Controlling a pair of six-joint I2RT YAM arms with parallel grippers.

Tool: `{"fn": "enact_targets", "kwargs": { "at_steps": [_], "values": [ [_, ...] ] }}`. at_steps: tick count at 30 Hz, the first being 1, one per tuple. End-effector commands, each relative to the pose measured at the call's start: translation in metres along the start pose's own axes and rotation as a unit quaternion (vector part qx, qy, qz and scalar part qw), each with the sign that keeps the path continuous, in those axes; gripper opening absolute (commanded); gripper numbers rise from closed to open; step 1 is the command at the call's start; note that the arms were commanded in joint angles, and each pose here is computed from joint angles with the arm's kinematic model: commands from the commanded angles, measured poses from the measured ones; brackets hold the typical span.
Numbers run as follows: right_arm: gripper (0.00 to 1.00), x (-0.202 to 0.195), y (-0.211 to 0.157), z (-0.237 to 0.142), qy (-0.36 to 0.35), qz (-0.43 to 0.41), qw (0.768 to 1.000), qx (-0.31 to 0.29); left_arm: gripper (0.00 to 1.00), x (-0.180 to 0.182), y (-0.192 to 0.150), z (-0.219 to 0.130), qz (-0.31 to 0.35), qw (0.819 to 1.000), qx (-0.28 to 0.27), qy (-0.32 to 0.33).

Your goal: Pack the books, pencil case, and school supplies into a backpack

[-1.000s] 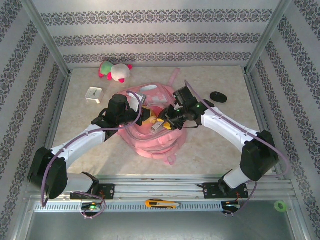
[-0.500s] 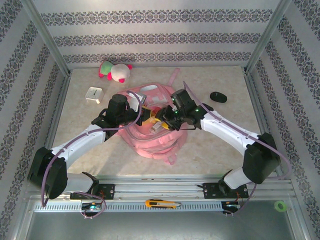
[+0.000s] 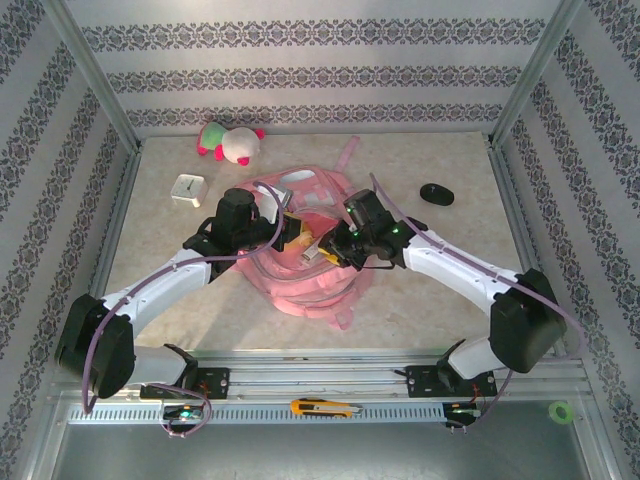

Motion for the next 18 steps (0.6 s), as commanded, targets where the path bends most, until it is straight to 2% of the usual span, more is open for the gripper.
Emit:
{"fn": "enact_targets", "kwargs": {
  "at_steps": [1,9,11,12,15,16,18],
  "values": [
    [0.22,0.01,-0.001,0.01,0.026,-0.005,1.0,0.005,0.01,-0.018,0.04,-0.014,0.039,0.995,-0.086,-0.046],
    [0.21,0.029,0.002,0.017,0.056,-0.017,0.998,0.0,0.01,-0.018,0.039,-0.014,0.04,0.994,-0.086,-0.047],
    [0.26,0.028,0.002,0.016,0.054,-0.019,0.998,-0.001,0.02,-0.018,0.038,-0.015,0.039,0.995,-0.084,-0.045],
    [0.31,0.026,0.001,0.013,0.052,-0.02,0.998,-0.004,0.04,-0.018,0.038,-0.015,0.038,0.995,-0.083,-0.045],
    [0.4,0.017,-0.001,-0.001,0.041,-0.022,0.999,-0.014,0.19,-0.018,0.038,-0.016,0.035,0.995,-0.082,-0.044],
    [0.42,0.013,-0.002,-0.007,0.036,-0.021,0.999,-0.019,0.27,-0.018,0.038,-0.016,0.033,0.995,-0.081,-0.044],
    [0.45,0.003,-0.003,-0.02,0.026,-0.02,0.999,-0.028,0.37,-0.019,0.038,-0.017,0.028,0.995,-0.081,-0.045]
  ]
}}
Point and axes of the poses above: each hand's point on the last joint's axis, 136 mm out from that joint toward the fingers, its own z axis out along the fingers, its own x axis along the line the jaws close on, y = z × x, the point moved 9 cm from there along -z, back along the fingers, and after that the axes turned 10 degrees about z, right-handed, at the moved point
